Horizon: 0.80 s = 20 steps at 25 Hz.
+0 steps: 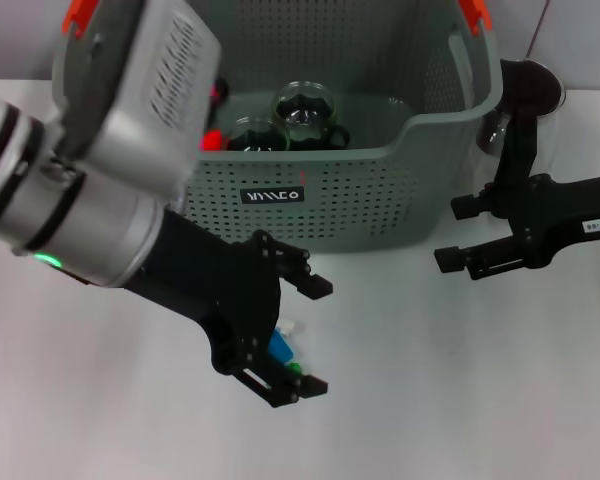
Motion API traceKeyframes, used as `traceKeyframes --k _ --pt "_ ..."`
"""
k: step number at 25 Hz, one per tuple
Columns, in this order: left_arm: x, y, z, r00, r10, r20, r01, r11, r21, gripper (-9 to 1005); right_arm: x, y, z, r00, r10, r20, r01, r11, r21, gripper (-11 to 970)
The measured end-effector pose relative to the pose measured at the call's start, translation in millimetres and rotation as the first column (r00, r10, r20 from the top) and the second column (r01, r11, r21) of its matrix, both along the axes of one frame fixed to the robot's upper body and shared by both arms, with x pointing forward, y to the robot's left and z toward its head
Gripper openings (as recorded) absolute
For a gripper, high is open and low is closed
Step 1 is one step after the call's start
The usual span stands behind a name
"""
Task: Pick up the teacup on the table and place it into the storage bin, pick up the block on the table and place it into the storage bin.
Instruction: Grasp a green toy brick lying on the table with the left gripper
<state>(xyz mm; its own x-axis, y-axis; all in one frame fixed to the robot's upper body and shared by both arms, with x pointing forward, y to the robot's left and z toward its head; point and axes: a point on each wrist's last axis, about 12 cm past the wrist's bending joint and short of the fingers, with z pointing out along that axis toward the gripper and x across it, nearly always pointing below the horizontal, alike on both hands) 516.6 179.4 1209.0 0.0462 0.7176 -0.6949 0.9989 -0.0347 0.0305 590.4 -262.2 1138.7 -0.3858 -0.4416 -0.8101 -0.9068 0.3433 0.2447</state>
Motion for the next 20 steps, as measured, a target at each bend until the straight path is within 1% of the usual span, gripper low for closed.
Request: traceKeyframes --k 3,4,5,7,10,13,17,20 --pt "1.2 -5.7 -4.2 0.998 -0.044 0.049 0.041 0.998 0.052 908 0.5 2.4 -0.1 1.0 -0.009 -0.015 0.009 1.0 0.006 945" --pt "1.7 -10.1 -6.9 0.993 -0.081 0.085 0.072 0.993 0.097 908 0.6 2.8 0.0 1.0 -0.016 -0.026 0.016 1.0 0.008 945" --pt "1.7 -10.1 -6.9 0.993 -0.081 0.085 0.072 0.993 0.097 907 0.6 2.8 0.0 0.999 -0.019 -0.031 0.019 1.0 0.009 945" --pt "1.5 -15.9 -9.0 0.987 -0.116 0.116 0.099 0.986 0.137 907 0.4 2.5 -0.3 0.999 -0.022 -0.035 0.022 1.0 0.01 945" --pt "-0.3 -27.7 -14.8 0.968 -0.193 0.163 0.157 0.965 0.21 908 -0.3 -0.5 -1.3 0.998 -0.042 -0.047 0.042 0.999 0.015 945" --pt "2.0 -37.7 -21.1 0.948 -0.246 0.2 0.185 0.941 0.282 908 -0.9 -4.4 -1.9 0.996 -0.068 -0.055 0.069 0.997 0.03 945" --pt "6.0 -48.6 -30.5 0.925 -0.313 0.217 0.22 0.904 0.367 907 -2.1 -5.7 -4.4 0.994 -0.084 -0.07 0.087 0.995 0.048 945" --pt "2.2 -58.9 -39.6 0.904 -0.374 0.206 0.261 0.867 0.424 907 -2.8 -4.8 -6.8 0.993 -0.087 -0.079 0.092 0.994 0.053 945"
